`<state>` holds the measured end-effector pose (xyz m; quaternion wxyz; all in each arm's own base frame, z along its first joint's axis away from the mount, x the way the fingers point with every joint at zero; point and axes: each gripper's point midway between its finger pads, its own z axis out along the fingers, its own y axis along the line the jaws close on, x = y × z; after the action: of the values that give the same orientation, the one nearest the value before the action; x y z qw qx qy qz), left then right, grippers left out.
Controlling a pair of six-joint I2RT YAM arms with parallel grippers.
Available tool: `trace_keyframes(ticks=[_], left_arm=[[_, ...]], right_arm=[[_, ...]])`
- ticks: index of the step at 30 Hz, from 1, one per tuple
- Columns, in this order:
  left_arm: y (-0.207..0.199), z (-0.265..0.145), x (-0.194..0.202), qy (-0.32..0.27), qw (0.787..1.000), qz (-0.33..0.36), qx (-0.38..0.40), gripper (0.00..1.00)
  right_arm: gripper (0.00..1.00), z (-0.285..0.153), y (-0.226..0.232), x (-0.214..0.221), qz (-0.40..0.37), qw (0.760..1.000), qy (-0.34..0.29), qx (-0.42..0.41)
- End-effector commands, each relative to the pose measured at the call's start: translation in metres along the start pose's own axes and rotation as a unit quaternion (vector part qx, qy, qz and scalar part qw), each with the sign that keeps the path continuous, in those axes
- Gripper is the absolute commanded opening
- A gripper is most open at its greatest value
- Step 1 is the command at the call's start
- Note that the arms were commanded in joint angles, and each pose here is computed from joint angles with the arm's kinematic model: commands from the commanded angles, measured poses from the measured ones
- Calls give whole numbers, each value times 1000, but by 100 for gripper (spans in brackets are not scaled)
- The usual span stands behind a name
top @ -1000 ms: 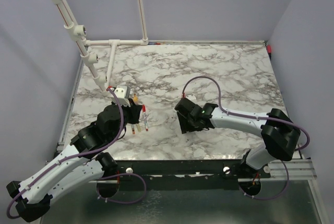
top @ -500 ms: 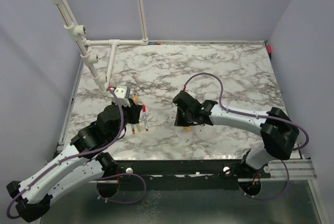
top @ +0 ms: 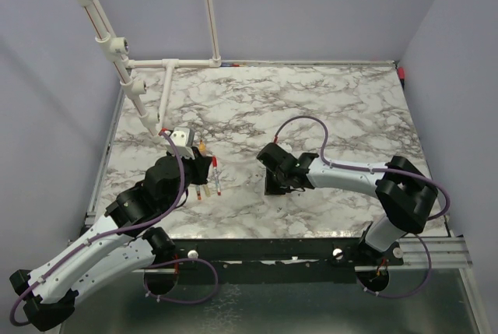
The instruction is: Insert the pens into the pen caps
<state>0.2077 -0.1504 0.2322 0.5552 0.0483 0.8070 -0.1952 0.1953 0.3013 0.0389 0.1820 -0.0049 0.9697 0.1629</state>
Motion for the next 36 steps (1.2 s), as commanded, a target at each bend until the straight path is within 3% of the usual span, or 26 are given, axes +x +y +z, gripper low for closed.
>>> trace_keyframes(ticks=[1,16,36], left_arm=[[6,1,6,7,1000,10,-13,0],[6,2,7,9,1000,11,-14,0],[5,3,8,12,1000,12,-12,0]], right_arm=[[1,6,-26,13,-5,999,13,44],[1,0,-77,1,-9,985,-35,170],[1,-6,-80,-29,8,976,-80,203]])
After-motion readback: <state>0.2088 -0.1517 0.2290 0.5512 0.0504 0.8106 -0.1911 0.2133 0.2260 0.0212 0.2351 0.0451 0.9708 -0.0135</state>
